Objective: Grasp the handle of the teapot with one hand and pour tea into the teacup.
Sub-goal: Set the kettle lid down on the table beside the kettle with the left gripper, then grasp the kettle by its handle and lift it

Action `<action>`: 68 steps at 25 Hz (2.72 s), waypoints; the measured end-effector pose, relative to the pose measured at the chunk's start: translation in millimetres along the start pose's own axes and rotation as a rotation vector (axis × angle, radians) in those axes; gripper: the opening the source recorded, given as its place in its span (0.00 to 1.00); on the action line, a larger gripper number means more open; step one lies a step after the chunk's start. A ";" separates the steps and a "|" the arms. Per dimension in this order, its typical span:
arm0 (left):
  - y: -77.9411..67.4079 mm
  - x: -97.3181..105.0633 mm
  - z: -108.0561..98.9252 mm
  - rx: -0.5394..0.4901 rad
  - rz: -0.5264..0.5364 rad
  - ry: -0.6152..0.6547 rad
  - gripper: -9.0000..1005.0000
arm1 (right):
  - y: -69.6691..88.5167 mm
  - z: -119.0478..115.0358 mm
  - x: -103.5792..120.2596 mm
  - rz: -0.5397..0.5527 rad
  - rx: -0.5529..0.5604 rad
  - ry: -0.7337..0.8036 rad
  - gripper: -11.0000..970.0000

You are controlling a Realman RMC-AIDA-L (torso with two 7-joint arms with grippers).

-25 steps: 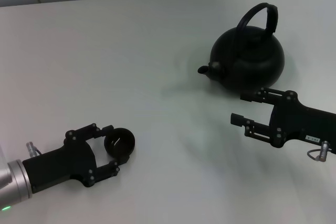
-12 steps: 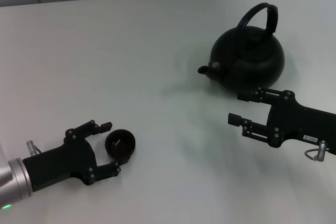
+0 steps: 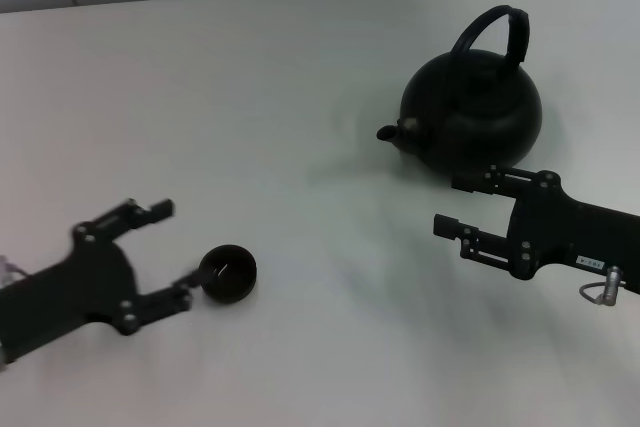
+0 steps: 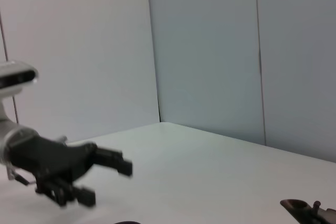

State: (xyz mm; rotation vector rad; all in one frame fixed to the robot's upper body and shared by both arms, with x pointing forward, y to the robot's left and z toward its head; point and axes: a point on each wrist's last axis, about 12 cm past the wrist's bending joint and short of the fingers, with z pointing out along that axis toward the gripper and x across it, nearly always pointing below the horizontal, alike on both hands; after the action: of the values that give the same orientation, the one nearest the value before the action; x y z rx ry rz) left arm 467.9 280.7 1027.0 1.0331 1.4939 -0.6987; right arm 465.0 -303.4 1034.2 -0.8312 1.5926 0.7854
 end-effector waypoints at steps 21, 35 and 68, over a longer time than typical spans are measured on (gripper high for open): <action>-10.2 -7.9 -102.0 0.012 -0.100 -0.053 0.81 | 1.6 6.0 0.8 0.013 -0.002 -0.019 0.62; -8.5 -7.6 -109.3 -0.015 -0.091 -0.043 0.81 | 32.3 -32.5 29.0 -0.015 0.495 -0.277 0.63; -10.3 -6.6 -108.4 -0.037 -0.106 -0.060 0.81 | -83.5 0.2 -16.8 0.057 0.550 -0.060 0.63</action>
State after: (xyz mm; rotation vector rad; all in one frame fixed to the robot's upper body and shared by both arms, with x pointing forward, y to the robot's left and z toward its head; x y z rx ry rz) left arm 409.4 369.1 1052.8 0.9030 1.5121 -0.7672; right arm 537.9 -345.7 1046.0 -0.3616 1.6698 0.3718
